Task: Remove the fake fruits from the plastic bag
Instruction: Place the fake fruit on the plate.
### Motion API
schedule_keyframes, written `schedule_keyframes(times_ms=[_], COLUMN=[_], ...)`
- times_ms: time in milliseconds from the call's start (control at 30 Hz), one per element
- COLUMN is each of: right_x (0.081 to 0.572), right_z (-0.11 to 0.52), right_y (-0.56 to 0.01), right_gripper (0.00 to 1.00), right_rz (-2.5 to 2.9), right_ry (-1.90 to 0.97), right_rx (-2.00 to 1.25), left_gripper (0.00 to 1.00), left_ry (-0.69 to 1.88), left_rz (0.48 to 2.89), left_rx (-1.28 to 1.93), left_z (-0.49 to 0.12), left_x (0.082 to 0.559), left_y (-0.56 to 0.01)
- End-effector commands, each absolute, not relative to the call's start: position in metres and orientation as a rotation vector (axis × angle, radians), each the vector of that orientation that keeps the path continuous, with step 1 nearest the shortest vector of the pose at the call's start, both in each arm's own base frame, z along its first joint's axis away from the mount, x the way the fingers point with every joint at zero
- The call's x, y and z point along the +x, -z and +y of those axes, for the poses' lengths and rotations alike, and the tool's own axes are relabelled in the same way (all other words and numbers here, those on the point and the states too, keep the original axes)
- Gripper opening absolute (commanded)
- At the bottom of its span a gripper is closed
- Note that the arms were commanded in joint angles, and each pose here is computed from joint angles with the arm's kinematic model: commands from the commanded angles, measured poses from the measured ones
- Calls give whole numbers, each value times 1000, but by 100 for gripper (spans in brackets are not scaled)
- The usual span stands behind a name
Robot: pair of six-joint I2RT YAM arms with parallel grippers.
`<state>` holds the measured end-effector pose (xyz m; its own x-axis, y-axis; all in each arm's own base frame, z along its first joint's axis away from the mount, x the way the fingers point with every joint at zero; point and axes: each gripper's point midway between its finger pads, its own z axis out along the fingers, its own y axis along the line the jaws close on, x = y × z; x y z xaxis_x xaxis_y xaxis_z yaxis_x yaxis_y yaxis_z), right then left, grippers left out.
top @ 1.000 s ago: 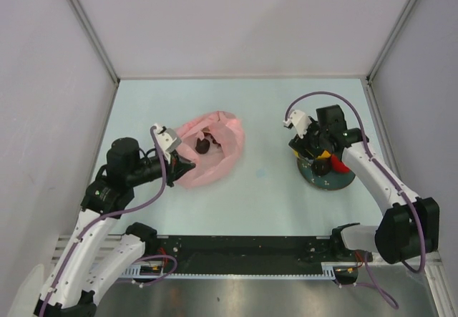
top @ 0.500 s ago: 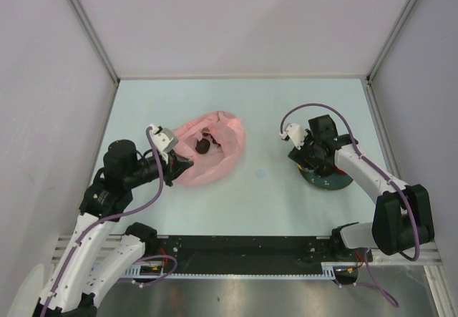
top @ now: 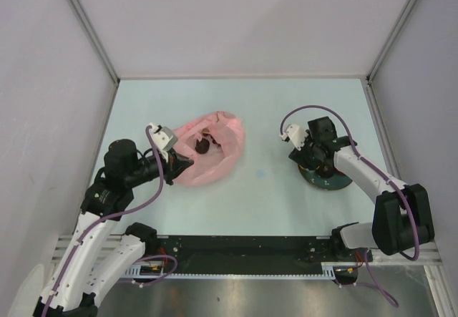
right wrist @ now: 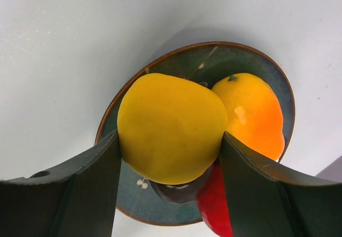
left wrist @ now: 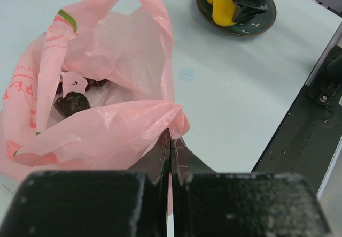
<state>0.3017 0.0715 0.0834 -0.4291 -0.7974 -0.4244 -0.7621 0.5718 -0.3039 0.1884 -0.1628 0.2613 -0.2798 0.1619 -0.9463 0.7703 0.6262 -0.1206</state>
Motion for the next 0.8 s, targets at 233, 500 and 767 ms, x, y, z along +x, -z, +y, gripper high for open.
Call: schedule_keyframes(times_ms=[233, 500, 767], right_x=[304, 307, 306], right_z=[77, 86, 150], right_y=[-87, -106, -189], right_gripper=[50, 75, 100], right_rz=[2244, 2200, 2081], right_ry=[111, 119, -193], right_rx=[-1252, -1215, -1037], left_gripper=[0, 0, 0], left_ry=[725, 717, 698], left_rz=[1777, 1772, 1795], left_rx=[732, 734, 707], left_z=[-164, -162, -158], left_x=[192, 191, 196], left_y=[-263, -265, -262])
